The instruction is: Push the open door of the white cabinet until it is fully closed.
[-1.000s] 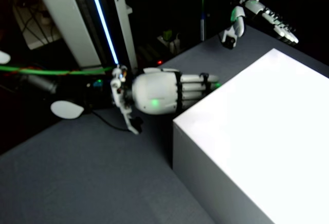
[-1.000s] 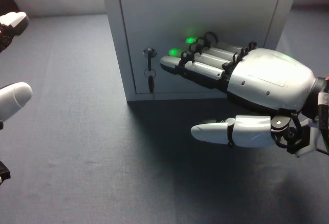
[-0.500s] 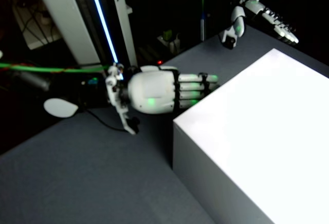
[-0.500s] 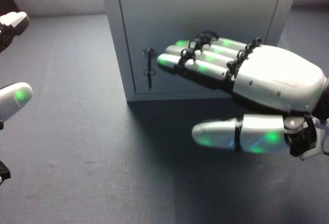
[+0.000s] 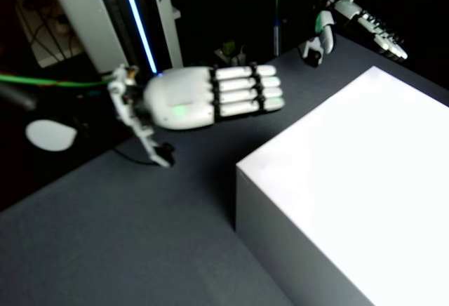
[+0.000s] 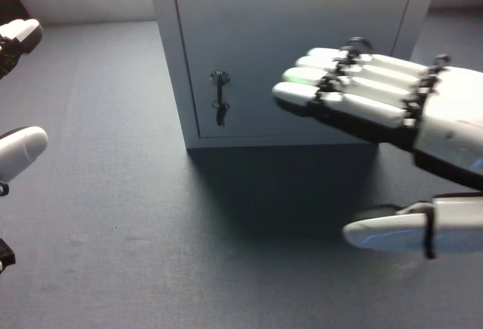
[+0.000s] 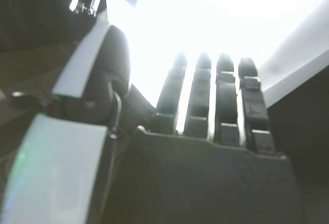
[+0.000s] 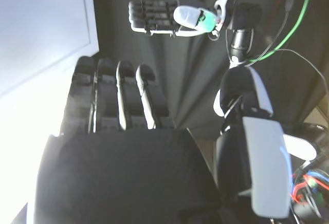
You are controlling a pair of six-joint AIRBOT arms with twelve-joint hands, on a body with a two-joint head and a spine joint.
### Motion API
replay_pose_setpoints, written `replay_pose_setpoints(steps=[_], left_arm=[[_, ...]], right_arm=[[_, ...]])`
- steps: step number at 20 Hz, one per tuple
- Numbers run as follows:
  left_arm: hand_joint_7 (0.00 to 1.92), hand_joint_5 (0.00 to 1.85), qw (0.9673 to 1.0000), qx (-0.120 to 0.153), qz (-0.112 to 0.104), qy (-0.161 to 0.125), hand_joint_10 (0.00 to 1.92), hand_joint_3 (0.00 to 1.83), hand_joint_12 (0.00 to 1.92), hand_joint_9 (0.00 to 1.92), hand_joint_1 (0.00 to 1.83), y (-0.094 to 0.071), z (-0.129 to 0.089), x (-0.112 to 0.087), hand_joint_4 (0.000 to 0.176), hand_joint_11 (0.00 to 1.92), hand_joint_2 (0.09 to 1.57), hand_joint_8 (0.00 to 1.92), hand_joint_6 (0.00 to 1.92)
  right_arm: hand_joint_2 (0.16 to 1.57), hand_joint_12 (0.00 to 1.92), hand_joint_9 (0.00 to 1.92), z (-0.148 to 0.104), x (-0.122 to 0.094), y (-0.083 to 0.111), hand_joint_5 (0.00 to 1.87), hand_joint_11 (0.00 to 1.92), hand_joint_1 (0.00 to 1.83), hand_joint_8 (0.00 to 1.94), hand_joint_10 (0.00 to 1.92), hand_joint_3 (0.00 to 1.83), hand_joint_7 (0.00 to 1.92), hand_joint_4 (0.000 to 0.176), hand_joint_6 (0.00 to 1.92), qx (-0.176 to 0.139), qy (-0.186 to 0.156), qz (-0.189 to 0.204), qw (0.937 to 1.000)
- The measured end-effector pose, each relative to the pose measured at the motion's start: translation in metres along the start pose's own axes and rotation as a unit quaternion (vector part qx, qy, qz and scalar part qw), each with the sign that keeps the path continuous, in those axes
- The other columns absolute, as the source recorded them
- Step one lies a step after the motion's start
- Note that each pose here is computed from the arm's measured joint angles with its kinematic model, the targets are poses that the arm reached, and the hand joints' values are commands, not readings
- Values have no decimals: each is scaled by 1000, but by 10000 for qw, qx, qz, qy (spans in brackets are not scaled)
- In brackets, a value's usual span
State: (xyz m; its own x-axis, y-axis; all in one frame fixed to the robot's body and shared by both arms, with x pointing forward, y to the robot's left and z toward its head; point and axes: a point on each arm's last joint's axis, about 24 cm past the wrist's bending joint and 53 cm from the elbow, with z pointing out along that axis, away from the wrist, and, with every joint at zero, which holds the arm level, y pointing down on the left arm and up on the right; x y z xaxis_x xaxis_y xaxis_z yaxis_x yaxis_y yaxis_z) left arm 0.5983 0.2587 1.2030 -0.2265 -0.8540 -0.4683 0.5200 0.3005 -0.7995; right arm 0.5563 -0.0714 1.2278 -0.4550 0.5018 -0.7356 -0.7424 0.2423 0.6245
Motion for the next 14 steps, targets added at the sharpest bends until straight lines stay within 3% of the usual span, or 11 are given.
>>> replay_pose_setpoints(steps=[1, 3, 8, 11, 13, 14], left_arm=[[0, 0, 10000, -5, 2, -15, 0, 0, 0, 0, 279, 0, 0, -1, 0, 0, 1437, 0, 0], [0, 0, 10000, -15, 3, -35, 0, 0, 0, 0, 248, 1, 0, -2, 0, 0, 1437, 0, 0], [0, 0, 10000, -19, 7, -46, 0, 0, 0, 0, 267, 1, 0, -2, 0, 0, 1419, 0, 0], [0, 0, 10000, -36, 12, -72, 0, 0, 24, 0, 285, 2, 0, -4, 0, 44, 1421, 0, 0], [0, 0, 10000, -36, 0, -77, 0, 0, 30, 0, 327, 2, 0, -4, 0, 40, 1426, 0, 0], [0, 0, 10000, -31, 1, -77, 0, 4, 35, 0, 301, 1, 0, -4, 0, 35, 1439, 0, 0]], right_arm=[[1210, 6, 0, -7, -5, -1, 0, 8, 256, 0, 0, 1, 0, 0, 0, 56, -69, 19, 10000], [1257, 0, 0, -21, -17, -6, 0, 0, 92, 0, 0, 20, 0, 0, 0, 271, -226, -84, 9993], [1276, 0, 0, -52, -44, -13, 0, 0, 81, 0, 0, 17, 0, 0, 0, 682, -670, -381, 9947], [1309, 0, 0, -73, -58, -26, 0, 0, 48, 0, 0, 21, 0, 0, 0, 1052, -1001, -422, 9885], [1309, 5, 0, -87, -72, -32, 1, 11, 155, 0, 0, 13, 0, 0, 0, 1271, -1234, -525, 9828], [1276, 0, 0, -95, -79, -35, 0, 1, 144, 0, 0, 0, 0, 36, 0, 1377, -1353, -578, 9795]])
